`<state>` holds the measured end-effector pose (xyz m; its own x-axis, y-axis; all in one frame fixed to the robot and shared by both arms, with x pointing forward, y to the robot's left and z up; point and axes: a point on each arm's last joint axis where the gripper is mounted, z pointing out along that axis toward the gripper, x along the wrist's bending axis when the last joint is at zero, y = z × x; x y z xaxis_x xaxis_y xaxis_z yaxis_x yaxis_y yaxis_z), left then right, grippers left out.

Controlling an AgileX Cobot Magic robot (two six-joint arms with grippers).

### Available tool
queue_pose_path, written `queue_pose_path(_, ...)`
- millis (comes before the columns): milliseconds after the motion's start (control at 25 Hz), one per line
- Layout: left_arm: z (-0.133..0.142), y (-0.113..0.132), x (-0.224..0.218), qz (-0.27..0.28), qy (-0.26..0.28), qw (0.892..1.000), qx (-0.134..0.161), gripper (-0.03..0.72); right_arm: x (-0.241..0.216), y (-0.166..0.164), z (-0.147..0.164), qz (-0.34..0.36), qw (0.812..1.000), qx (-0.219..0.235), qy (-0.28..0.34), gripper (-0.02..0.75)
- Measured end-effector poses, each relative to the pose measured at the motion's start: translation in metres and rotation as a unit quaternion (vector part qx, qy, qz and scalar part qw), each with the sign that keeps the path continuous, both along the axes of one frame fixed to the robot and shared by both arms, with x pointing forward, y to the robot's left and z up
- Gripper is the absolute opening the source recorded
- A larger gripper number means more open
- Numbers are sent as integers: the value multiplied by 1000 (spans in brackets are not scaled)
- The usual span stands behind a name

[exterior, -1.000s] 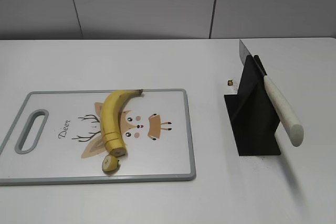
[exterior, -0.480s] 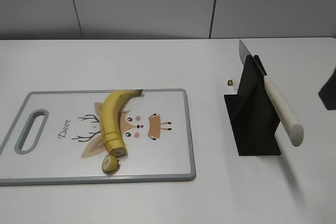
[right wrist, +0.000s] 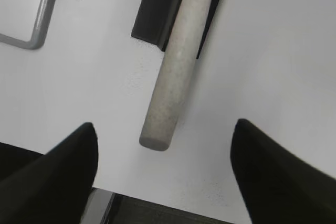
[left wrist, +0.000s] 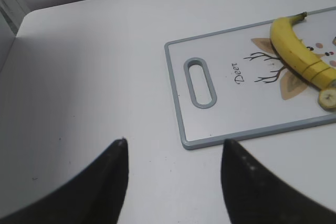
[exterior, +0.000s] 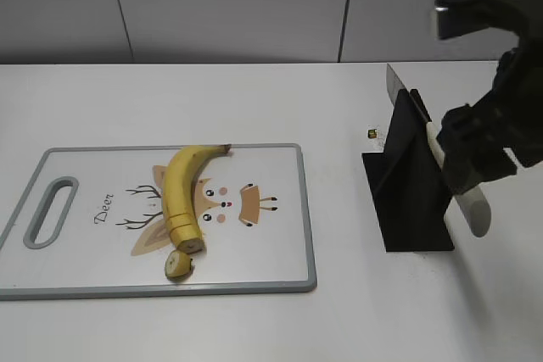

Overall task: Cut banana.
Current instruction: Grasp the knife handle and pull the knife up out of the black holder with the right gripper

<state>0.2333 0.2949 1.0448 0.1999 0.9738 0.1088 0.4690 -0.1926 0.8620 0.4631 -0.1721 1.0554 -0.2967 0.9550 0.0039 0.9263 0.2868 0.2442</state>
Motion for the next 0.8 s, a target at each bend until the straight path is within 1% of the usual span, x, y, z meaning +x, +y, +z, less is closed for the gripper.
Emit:
queue_pose_path(320, 0, 0, 0, 0, 0, 1000, 0, 551, 17, 8, -31, -8, 999, -32, 38, 591)
queue_pose_path(560, 0, 0, 0, 0, 0, 1000, 0, 551, 26, 10, -51, -25, 996, -59, 58, 552)
queue_pose_path(680, 0, 0, 0, 0, 0, 1000, 0, 551, 28, 11, -58, -33, 995, -64, 68, 538)
queue_pose_path(800, 0, 0, 0, 0, 0, 1000, 0, 551, 30, 12, -64, -37, 994, -67, 76, 491)
